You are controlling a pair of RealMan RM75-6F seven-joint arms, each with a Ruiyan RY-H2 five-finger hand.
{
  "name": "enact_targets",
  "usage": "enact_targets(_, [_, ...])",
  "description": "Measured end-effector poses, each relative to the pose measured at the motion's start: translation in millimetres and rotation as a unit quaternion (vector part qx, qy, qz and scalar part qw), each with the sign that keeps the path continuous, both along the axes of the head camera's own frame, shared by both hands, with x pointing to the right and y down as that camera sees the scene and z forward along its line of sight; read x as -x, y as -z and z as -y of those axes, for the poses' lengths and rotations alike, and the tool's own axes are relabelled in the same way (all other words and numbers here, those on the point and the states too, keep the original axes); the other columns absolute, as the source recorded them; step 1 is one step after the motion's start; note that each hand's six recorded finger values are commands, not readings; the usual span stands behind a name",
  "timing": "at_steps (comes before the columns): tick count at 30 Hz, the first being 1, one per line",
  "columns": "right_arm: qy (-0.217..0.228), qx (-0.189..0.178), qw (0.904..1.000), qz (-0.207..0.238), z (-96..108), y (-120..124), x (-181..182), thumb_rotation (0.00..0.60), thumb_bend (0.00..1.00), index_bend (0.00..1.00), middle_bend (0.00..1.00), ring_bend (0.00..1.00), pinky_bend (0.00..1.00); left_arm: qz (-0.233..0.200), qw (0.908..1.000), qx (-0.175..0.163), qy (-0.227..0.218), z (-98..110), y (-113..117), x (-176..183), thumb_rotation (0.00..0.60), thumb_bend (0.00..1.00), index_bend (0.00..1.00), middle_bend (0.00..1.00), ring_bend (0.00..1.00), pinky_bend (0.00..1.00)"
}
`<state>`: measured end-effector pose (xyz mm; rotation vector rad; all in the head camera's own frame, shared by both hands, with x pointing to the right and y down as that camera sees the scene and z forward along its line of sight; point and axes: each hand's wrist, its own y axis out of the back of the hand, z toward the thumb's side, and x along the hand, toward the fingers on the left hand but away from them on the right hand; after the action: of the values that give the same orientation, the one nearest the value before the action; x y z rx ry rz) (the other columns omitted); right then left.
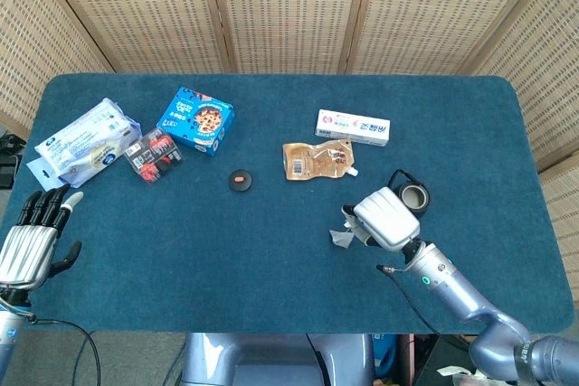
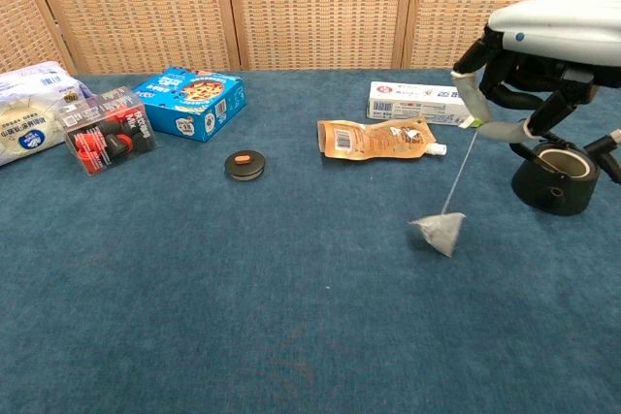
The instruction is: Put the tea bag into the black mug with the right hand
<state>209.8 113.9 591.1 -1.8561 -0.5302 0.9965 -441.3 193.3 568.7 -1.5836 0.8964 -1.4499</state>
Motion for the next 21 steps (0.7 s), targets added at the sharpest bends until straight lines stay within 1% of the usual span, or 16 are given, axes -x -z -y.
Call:
enact_targets(10, [-0.007,-0.006,0.9999,0.009,17,17,0,0.6,0.65,0.65,0.93,0.89,0.96,0.002,1.0,0.001,0.003,-1,1,3,0.6,0.41,0.07,0.0,0.0,0.0])
enact_targets(16, [-0.012,-0.014,0.9997,0.012,32,29,1,0.6,0.65,0.65,0.93,0.89,0.96,0.003,1.0,0.001,0.004,-1,1,4,0.6,0.41,0.07,0.0,0.0,0.0])
enact_targets(21, [-0.024,-0.024,0.9994,0.009,47,39,-6,0.6,0.65,0.65,0.93,0.89,0.96,0.004,1.0,0.002,0.003,-1,0,3,0.6,0.41,0.07,0.0,0.0,0.0])
